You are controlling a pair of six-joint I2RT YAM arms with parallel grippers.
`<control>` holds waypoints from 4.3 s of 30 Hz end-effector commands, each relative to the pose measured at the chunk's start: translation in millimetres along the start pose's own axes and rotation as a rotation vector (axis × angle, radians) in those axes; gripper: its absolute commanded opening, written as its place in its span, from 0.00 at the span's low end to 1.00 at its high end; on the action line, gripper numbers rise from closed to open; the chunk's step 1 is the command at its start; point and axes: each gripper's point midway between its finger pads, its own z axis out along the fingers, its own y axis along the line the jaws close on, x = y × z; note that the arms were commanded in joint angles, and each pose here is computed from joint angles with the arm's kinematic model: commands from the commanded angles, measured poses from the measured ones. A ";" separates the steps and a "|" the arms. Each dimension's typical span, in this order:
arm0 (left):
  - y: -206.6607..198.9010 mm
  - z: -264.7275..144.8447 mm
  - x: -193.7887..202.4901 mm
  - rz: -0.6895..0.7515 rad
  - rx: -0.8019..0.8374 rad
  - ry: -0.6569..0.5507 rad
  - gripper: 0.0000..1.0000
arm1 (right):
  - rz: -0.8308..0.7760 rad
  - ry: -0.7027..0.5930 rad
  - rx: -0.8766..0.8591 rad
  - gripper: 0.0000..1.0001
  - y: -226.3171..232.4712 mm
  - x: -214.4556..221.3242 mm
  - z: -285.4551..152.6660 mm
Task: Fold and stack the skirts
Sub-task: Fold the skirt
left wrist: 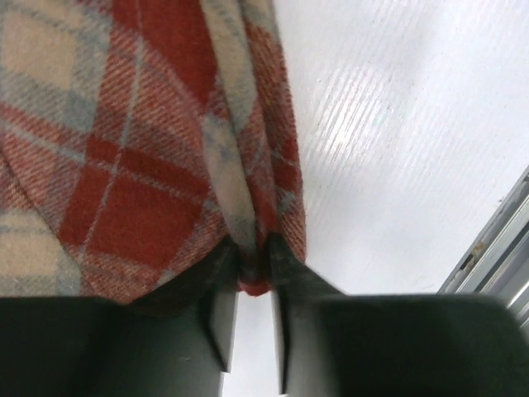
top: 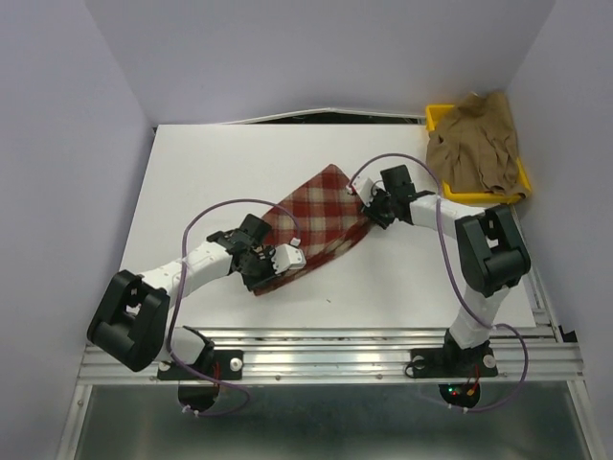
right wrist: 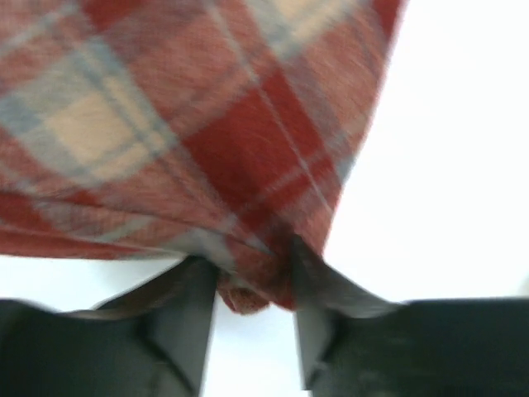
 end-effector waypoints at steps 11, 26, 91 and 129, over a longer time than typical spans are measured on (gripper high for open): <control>33.3 -45.6 -73.8 -0.104 -0.158 -0.199 0.56 | 0.446 -0.211 0.155 0.67 -64.1 -66.5 -62.3; 35.3 -20.7 -49.3 -0.141 -0.173 -0.093 0.56 | 1.117 -0.152 -0.079 0.59 -29.9 -52.5 9.9; -13.0 -14.1 -8.8 -0.034 0.000 0.028 0.03 | 1.312 -0.080 -0.033 0.01 -40.4 -19.2 56.4; -28.6 -25.7 -9.5 0.042 0.083 0.019 0.00 | 1.306 -0.069 -0.002 0.01 -51.2 -10.5 57.5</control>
